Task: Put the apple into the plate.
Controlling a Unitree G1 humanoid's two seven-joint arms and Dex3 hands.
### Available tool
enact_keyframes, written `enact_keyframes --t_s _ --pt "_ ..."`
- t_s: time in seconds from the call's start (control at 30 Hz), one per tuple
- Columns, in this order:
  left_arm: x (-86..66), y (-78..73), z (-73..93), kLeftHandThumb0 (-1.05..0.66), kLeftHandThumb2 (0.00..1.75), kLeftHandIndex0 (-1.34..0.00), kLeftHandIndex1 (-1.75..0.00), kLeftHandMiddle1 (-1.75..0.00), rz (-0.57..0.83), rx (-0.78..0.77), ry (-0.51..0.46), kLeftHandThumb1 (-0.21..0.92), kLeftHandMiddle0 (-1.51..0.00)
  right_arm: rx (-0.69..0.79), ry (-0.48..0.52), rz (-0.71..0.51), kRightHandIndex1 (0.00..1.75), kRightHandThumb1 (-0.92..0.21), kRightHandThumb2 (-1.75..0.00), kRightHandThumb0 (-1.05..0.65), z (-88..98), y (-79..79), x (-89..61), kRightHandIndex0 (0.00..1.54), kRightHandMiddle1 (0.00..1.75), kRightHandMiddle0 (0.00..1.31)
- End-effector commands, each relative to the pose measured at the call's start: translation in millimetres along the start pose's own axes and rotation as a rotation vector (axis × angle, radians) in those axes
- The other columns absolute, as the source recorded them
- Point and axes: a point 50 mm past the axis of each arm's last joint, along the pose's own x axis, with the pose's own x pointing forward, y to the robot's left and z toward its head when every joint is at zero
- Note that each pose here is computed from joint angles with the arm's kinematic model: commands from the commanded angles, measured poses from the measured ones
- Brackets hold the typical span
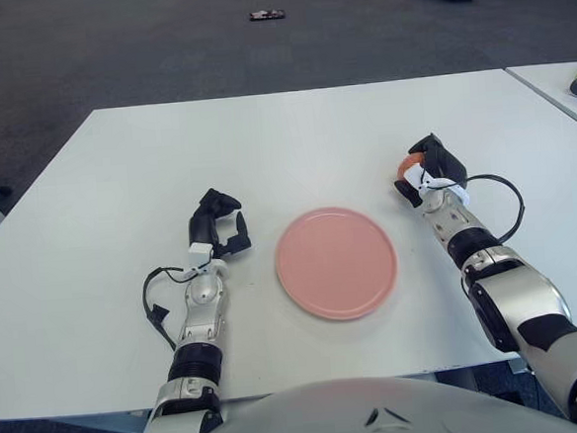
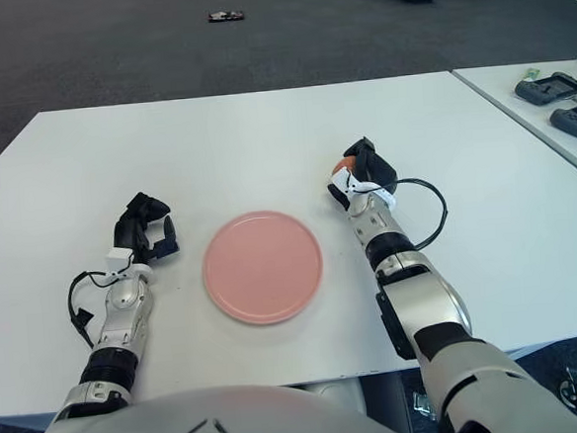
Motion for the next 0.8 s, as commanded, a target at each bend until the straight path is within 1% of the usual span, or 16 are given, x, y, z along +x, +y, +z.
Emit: enact_keyframes --t_s 0.0,0.23,0.43,0.53,0.7,0.77 --pt "-19.8 5.3 -29.3 -0.52 1.46 -0.70 -1.75 -1.75 0.010 0.017 0.165 0.21 -1.30 0.050 -0.073 -0.039 1.59 0.06 -1.69 0.00 10.3 -10.1 2.5 0.95 1.75 0.66" --pt "-19.9 5.9 -29.9 -0.52 1.46 -0.70 -1.75 -1.75 -0.005 0.023 0.163 0.21 -1.30 0.107 -0.160 -0.041 1.58 0.06 -1.69 0.00 19.3 -14.6 -5.6 0.95 1.75 0.66" --pt "-19.7 5.7 -29.6 -0.52 1.45 -0.70 -1.75 -1.75 -0.006 0.026 0.154 0.22 -1.32 0.106 -0.213 -0.038 1.58 0.06 -1.69 0.00 25.8 -18.8 -11.8 0.95 1.75 0.66" --pt "-19.6 5.2 -29.1 -0.52 1.45 -0.70 -1.75 -1.75 -0.002 0.027 0.150 0.22 -1.32 0.116 -0.267 -0.015 1.58 0.06 -1.69 0.00 30.9 -21.4 -17.3 0.95 1.75 0.66" --pt "-19.7 5.0 -28.9 -0.52 1.46 -0.70 -1.75 -1.75 -0.004 0.035 0.152 0.21 -1.32 0.139 -0.319 0.021 1.55 0.08 -1.70 0.00 35.7 -23.9 -23.6 0.97 1.75 0.68" --pt "-19.7 5.0 -28.7 -0.52 1.46 -0.70 -1.75 -1.75 -0.006 0.039 0.151 0.21 -1.32 0.162 -0.349 0.049 1.55 0.09 -1.71 0.00 38.9 -24.8 -28.5 0.98 1.75 0.69"
